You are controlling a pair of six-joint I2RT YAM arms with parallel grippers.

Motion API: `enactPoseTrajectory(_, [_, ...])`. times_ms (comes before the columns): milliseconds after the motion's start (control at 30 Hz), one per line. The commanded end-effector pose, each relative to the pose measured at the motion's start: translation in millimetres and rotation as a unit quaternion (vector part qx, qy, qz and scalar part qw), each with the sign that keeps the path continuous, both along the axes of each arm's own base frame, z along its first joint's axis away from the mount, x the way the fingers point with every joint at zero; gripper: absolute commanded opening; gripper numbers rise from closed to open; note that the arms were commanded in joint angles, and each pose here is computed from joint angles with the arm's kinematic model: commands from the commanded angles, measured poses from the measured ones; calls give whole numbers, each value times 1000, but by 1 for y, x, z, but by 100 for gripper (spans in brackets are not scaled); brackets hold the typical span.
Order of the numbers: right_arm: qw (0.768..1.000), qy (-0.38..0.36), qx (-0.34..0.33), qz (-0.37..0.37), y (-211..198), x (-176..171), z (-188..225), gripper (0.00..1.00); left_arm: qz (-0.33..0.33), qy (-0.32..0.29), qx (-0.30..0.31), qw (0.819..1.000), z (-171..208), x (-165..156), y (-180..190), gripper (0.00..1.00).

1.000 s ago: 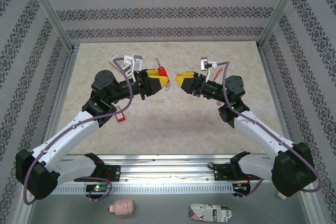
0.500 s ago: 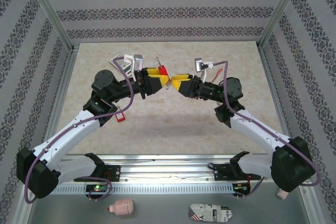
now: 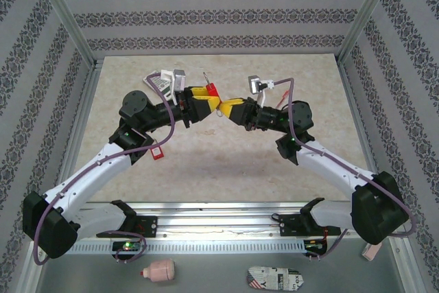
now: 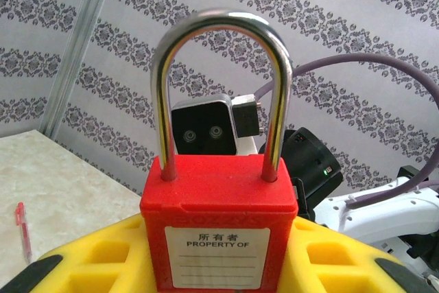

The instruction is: Unlock with the key

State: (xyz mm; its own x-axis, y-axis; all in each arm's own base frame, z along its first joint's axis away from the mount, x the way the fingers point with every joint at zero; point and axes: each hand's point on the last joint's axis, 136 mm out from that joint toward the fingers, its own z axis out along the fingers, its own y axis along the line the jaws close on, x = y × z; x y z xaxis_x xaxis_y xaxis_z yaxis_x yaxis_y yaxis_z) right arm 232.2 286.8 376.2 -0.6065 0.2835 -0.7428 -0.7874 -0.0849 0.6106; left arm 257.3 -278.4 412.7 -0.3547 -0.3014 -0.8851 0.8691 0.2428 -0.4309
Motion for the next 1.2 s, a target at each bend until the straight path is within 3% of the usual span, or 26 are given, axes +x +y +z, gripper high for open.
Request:
enactPoseTrajectory(0, [999, -24, 27, 11, 0, -4, 18, 8, -22, -53, -30, 998, 27, -14, 3, 0])
enactPoseTrajectory(133, [998, -27, 51, 26, -2, -4, 25, 0, -36, -69, -43, 996, 32, -22, 3, 0])
enactPoseTrajectory(500, [995, -8, 63, 73, 8, 5, 41, 0, -82, -127, -96, 984, 68, -46, 7, 0])
enactPoseTrajectory(900, [994, 16, 67, 87, 17, 21, 49, 0, -114, -179, -92, 973, 90, -79, 11, 0])
enactPoseTrajectory(933, [994, 19, 66, 87, 17, 23, 48, 2, -112, -178, -90, 973, 89, -79, 11, 0])
enactPoseTrajectory(967, [994, 23, 67, 83, 16, 26, 47, 19, -108, -175, -84, 975, 86, -77, 11, 0])
enactPoseTrajectory(1000, [994, 27, 68, 76, 14, 30, 47, 28, -100, -168, -75, 978, 82, -73, 11, 0])
enactPoseTrajectory(1167, [998, 58, 37, -6, -14, 61, 28, 48, -32, -111, -12, 993, 46, -36, 19, 0])
